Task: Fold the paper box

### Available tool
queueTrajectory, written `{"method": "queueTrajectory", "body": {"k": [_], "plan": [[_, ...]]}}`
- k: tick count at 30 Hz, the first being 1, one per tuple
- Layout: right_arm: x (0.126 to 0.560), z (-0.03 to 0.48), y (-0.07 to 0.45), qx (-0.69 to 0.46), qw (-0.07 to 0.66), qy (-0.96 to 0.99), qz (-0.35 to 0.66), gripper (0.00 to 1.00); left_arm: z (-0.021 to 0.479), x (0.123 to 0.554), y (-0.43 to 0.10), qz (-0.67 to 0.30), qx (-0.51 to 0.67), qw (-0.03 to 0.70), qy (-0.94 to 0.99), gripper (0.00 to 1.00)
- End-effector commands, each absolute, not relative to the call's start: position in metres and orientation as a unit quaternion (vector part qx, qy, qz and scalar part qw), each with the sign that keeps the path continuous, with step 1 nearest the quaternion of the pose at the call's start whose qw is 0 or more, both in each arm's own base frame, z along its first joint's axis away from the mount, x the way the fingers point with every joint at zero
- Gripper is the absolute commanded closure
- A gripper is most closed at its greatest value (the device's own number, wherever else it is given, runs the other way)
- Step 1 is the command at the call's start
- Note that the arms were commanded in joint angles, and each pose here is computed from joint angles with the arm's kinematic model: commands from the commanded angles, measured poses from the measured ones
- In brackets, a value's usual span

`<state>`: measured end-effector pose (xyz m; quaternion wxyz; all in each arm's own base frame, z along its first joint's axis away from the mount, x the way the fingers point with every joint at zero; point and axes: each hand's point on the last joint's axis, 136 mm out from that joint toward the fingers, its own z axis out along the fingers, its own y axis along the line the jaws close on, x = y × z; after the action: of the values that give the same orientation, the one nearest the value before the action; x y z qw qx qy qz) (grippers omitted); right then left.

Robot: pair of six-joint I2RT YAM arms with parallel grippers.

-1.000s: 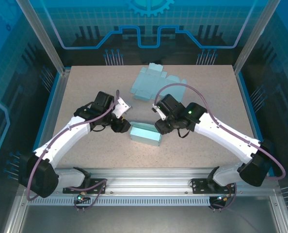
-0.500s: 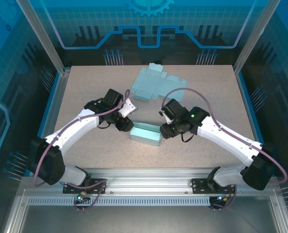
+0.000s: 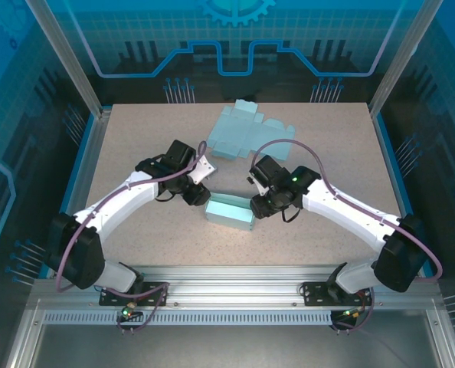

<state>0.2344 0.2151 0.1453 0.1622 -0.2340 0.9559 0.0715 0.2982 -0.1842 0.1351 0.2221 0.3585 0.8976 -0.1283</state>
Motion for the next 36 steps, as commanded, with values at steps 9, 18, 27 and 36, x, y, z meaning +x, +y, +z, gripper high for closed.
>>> {"method": "queueTrajectory", "body": {"k": [9,18,27,36], "plan": [[0.243,0.141,0.221,-0.230,0.159,0.957,0.076,0.66,0.135,0.298,-0.197,-0.153,0.374,0.219,0.888,0.67],[0.250,0.136,0.229,-0.229,0.163,0.956,0.081,0.77,0.140,0.296,-0.204,-0.175,0.379,0.231,0.879,0.78],[0.260,0.146,0.225,-0.219,0.187,0.955,0.064,1.00,0.147,0.295,-0.209,-0.187,0.361,0.241,0.881,1.00],[0.291,0.161,0.225,-0.177,0.231,0.956,0.032,1.00,0.161,0.301,-0.238,-0.221,0.252,0.239,0.911,1.00]]}}
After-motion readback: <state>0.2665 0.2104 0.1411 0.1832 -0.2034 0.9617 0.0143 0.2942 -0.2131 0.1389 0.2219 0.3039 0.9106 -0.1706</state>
